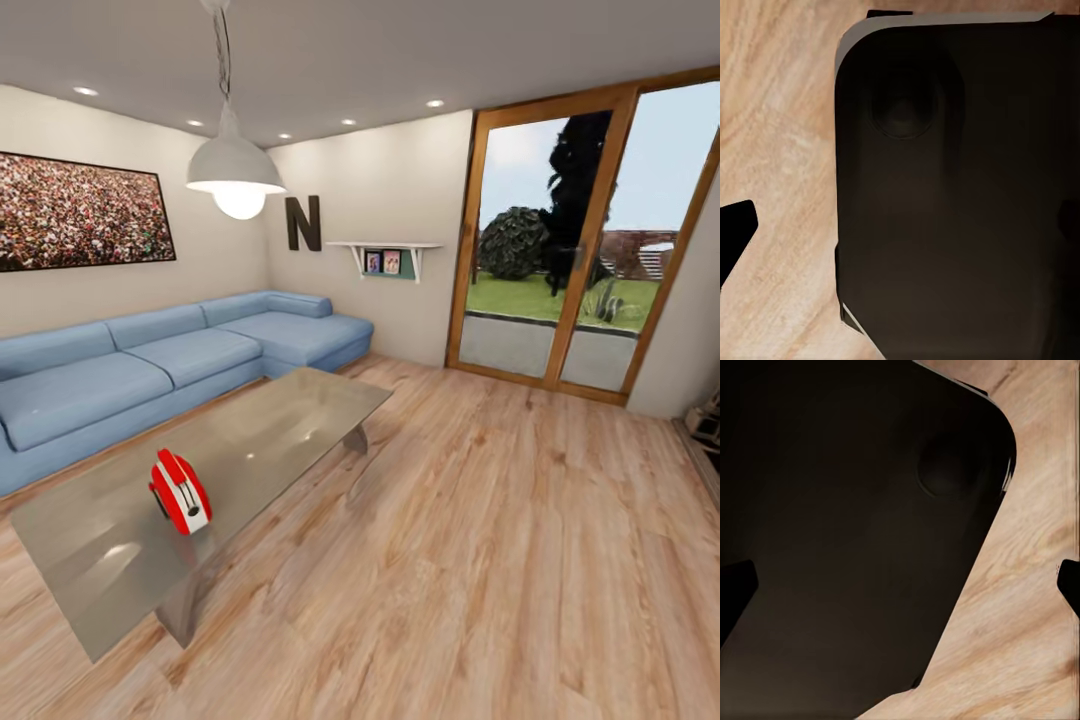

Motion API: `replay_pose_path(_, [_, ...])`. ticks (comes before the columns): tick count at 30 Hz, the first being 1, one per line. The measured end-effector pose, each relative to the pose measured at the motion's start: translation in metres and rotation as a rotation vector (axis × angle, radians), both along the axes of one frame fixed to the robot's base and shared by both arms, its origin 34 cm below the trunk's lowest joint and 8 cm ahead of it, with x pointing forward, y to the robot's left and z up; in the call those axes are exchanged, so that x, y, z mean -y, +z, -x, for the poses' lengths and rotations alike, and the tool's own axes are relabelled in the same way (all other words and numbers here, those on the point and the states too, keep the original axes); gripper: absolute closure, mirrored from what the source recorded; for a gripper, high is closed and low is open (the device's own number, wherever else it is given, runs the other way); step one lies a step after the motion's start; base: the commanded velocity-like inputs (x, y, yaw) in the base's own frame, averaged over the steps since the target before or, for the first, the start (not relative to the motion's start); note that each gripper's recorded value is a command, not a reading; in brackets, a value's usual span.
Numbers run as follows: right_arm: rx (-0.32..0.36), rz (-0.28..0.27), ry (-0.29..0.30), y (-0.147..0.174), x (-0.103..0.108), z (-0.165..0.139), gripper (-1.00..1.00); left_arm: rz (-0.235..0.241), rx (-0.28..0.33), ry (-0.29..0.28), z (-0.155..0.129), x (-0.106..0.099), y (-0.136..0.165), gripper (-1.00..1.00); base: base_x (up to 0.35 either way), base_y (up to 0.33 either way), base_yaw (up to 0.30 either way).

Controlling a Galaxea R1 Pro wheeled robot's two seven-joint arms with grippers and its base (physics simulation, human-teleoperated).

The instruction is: Turn on the radio receiver that's on the table in the living room.

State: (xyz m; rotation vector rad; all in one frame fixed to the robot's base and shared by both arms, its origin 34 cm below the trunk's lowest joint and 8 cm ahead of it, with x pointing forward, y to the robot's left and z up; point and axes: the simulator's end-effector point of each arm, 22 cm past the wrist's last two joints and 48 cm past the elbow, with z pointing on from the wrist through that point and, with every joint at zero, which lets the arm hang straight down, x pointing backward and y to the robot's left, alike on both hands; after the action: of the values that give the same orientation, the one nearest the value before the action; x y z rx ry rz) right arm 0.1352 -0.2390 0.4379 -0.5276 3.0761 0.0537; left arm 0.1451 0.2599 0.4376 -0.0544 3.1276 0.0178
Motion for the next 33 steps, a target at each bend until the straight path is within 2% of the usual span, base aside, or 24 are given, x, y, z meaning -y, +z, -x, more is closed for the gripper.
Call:
replay_pose_path(13, [0.001, 0.0, 0.001, 0.0, 0.0004, -0.0003, -1.0, 0.003, 0.001, 0.052, -0.0001, 0.0005, 0.0, -1.0, 0.317, -0.083, 0.024])
replay_pose_path(33, [0.004, 0.0, 0.0, 0.0, 0.0004, -0.0008, -1.0, 0.003, 0.002, 0.054, -0.0004, 0.0005, 0.0, -1.0, 0.317, -0.083, 0.268])
